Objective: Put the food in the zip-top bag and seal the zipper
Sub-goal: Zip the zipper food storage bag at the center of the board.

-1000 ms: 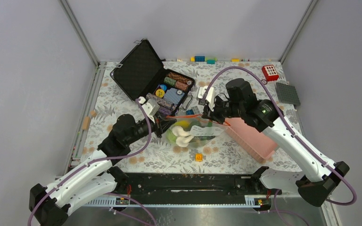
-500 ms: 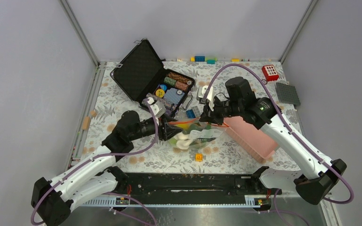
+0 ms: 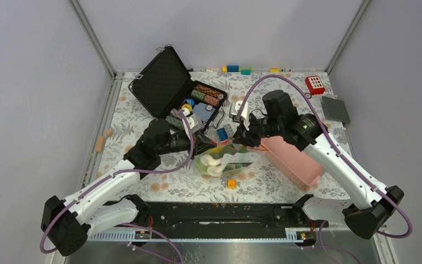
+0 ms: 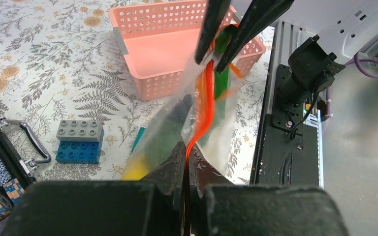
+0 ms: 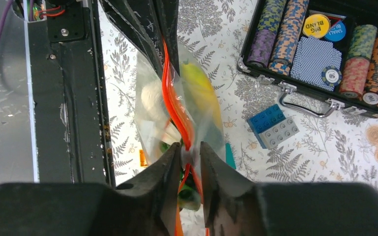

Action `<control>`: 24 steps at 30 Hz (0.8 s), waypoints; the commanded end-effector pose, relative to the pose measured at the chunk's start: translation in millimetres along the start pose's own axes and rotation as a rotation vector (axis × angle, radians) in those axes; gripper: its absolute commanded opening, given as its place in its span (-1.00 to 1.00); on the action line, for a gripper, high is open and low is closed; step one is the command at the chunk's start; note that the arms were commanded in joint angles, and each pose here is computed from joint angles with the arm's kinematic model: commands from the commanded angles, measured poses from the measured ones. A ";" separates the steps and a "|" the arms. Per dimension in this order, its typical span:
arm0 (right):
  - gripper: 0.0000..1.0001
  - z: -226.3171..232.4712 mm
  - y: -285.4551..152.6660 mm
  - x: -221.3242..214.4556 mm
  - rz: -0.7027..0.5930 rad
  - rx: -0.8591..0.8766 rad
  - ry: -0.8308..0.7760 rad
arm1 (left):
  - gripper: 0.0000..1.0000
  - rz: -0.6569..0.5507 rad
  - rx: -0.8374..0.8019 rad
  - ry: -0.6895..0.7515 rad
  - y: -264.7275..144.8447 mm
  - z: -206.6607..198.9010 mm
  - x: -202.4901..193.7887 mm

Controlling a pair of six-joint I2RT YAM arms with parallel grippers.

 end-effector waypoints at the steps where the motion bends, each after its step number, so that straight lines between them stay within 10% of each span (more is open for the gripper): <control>1: -0.21 -3.8 -9.8 10.7 -0.036 -0.057 -0.033 | -1.00 -0.064 -0.017 0.074 -5.6 -4.3 23.3; 7: 0.07 -0.7 -26.9 18.6 -0.145 -0.166 0.008 | -1.00 -0.115 -0.001 0.090 -13.6 -8.6 32.0; 24: -0.17 -16.0 -19.7 6.7 -0.202 -0.297 0.123 | -1.00 -0.132 -0.034 0.091 -13.4 -13.2 36.7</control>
Point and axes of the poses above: each gripper's point midway between its finger pads, its own y axis out along the fingers, its own z axis along the line the jaws close on, x = y × z, the point moved 4 cm from there along -y, back along the fingers, and after that the axes turned 6 degrees about y, right-handed, at the moved point
